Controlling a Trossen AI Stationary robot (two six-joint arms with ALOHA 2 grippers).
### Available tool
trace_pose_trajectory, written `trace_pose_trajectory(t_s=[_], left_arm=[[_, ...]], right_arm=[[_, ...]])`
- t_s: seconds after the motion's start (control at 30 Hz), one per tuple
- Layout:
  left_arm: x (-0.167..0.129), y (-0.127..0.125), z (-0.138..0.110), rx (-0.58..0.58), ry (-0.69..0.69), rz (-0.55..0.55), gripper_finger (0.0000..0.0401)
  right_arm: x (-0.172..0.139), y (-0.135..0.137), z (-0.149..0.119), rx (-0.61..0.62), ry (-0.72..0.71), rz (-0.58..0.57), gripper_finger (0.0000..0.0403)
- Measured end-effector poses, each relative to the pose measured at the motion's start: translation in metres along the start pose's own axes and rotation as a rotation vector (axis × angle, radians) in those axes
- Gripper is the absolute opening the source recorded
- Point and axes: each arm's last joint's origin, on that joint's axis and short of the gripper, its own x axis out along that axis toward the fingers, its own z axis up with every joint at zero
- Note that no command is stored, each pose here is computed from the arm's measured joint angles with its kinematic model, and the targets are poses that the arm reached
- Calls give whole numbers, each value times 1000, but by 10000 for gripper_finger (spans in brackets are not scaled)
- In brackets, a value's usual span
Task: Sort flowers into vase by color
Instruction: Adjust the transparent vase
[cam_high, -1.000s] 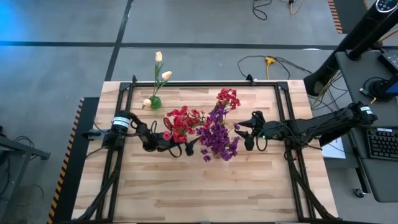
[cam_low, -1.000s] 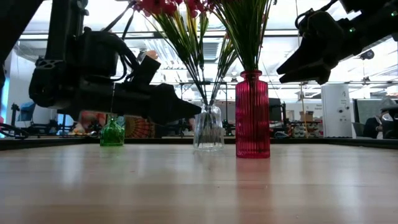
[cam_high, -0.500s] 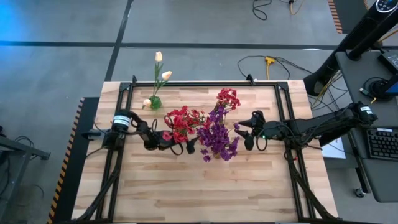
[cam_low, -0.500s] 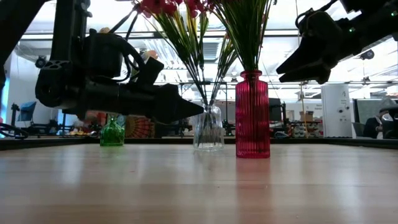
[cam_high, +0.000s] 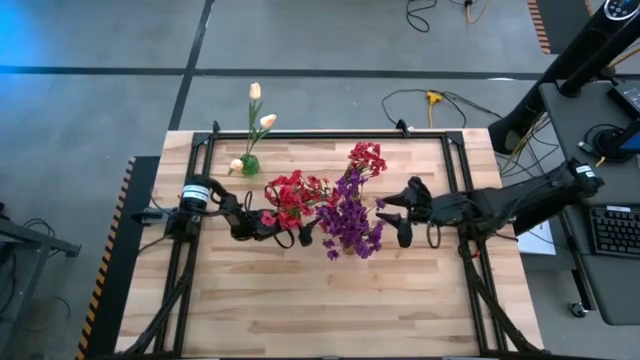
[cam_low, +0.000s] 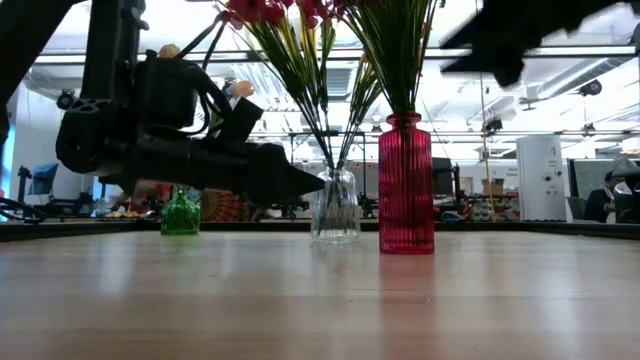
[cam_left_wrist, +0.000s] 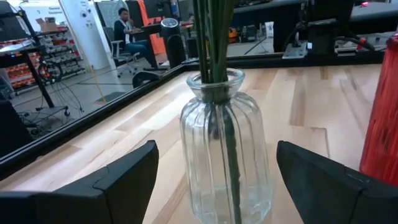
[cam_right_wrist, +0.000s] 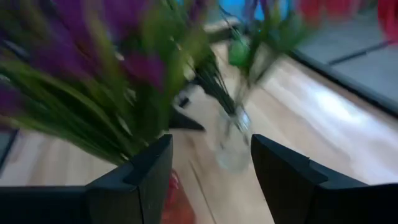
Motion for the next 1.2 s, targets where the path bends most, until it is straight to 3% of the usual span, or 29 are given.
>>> trace_pose_trajectory(t_s=[0.2, 0.43, 0.7, 0.97, 1.2], left_arm=[[-9, 4, -6, 24, 33, 6, 308], [-44, 8, -14, -70, 86, -39, 308], [-47, 6, -12, -41, 72, -38, 308], [-45, 5, -11, -34, 68, -38, 308], [-45, 5, -11, -37, 62, -38, 308]], right_arm=[[-16, 18, 52, -80, -101, -38, 210], [-27, 34, 103, -134, -201, 10, 210], [-11, 59, 144, -255, -130, -15, 210], [-12, 80, 200, -289, -88, -80, 210], [-4, 95, 225, -358, -25, -96, 210]])
